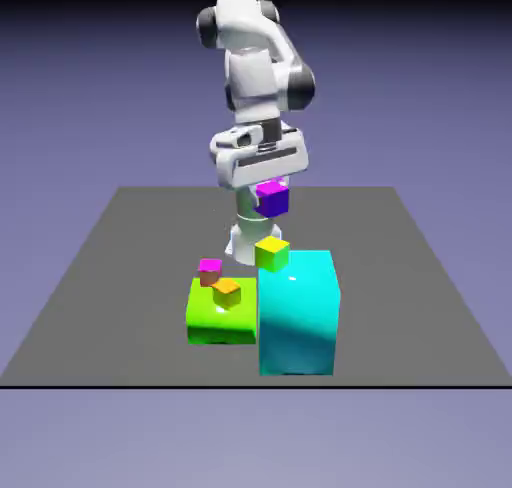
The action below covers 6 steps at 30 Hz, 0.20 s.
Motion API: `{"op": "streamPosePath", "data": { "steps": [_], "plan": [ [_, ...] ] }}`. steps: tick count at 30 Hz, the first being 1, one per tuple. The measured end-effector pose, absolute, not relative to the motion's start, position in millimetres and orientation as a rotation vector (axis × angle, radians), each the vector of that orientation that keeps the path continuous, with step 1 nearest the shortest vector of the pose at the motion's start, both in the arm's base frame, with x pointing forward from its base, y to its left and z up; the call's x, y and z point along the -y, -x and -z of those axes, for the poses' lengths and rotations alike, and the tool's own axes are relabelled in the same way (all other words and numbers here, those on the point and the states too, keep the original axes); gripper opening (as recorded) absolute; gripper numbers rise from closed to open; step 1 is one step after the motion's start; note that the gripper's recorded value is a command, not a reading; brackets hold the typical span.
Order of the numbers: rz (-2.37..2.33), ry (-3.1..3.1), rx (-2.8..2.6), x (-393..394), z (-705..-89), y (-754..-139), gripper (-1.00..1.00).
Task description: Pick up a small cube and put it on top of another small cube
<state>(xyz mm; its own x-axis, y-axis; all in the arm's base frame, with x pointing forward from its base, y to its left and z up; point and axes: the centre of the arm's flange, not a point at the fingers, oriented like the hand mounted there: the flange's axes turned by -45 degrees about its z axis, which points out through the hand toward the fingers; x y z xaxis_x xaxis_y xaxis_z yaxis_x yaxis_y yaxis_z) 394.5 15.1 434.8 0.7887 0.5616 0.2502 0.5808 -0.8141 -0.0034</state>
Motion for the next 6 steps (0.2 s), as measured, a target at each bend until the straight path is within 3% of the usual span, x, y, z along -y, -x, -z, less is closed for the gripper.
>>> {"op": "streamPosePath", "data": {
  "steps": [2,3,6],
  "plan": [
    [0.366,2.896,0.926,-17.8,-407.0,-398.0,-1.00],
    [0.366,2.898,0.925,-18.8,-394.3,-398.7,1.00],
    [0.367,2.898,0.926,-17.7,-408.1,-397.9,1.00]
  ]
}}
